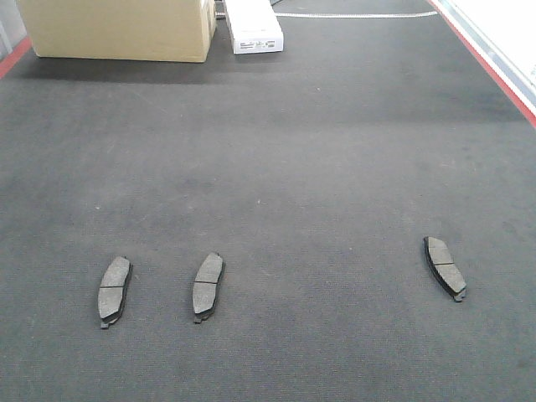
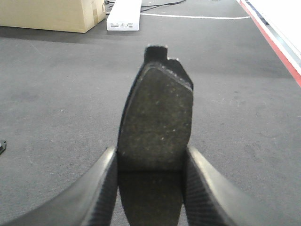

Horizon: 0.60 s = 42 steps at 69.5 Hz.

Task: Move and align brake pads A on conveyor
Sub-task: 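Raise the open left gripper away from the placed pad, then lower the right gripper's pad beside the other placed pad and open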

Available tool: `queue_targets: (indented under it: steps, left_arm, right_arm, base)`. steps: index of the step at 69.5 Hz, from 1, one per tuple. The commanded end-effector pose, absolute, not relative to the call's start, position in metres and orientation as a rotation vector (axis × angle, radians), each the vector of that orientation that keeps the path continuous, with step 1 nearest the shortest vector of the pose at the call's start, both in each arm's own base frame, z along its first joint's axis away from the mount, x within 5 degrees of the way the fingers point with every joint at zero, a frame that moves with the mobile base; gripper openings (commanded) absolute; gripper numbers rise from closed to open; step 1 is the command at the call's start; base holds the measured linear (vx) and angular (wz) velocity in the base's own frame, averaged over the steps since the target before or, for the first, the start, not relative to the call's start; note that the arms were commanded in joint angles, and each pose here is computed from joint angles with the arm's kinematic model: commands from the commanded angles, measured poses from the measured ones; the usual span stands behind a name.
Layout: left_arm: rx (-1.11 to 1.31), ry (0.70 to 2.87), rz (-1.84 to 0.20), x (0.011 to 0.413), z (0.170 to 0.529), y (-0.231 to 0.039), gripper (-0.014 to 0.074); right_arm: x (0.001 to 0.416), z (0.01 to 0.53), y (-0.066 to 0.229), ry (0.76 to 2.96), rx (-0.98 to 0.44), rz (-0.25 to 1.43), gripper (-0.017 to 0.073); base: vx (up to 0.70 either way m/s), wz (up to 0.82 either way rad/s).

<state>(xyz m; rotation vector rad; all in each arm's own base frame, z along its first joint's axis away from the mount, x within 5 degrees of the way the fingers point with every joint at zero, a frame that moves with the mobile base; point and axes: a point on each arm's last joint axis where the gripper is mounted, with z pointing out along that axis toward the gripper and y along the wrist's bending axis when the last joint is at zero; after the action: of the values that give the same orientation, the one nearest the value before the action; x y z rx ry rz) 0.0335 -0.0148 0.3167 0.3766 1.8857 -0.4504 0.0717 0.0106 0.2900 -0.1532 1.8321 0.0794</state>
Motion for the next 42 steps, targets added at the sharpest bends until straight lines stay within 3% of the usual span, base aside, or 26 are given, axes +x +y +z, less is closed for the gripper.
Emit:
queue_targets:
  steps: [1,13,28,42]
  left_arm:
    - [0.373,1.800,-0.486,0.034,0.329,-0.017,0.0450]
    - [0.373,1.801,-0.486,0.034,0.329,-0.017,0.0450]
    - [0.375,1.816,-0.481,0.034,0.328,-0.016,0.0450]
    - [0.375,1.816,-0.481,0.034,0.328,-0.016,0.0450]
  right_arm:
    - [0.074,0.309,0.010,1.711,-0.144,0.066,-0.0006]
    - [0.080,0.309,0.011,1.752,-0.136,0.078,-0.0002]
    - [0.112,0.315,0.017,2.033,-0.113,0.139,0.0006]
    - [0.166,0.310,0.023,2.279,-0.126,0.136,0.0014]
  base:
    - [0.00,0.00]
    - [0.00,0.00]
    - [0.00,0.00]
    - [0.00,0.00]
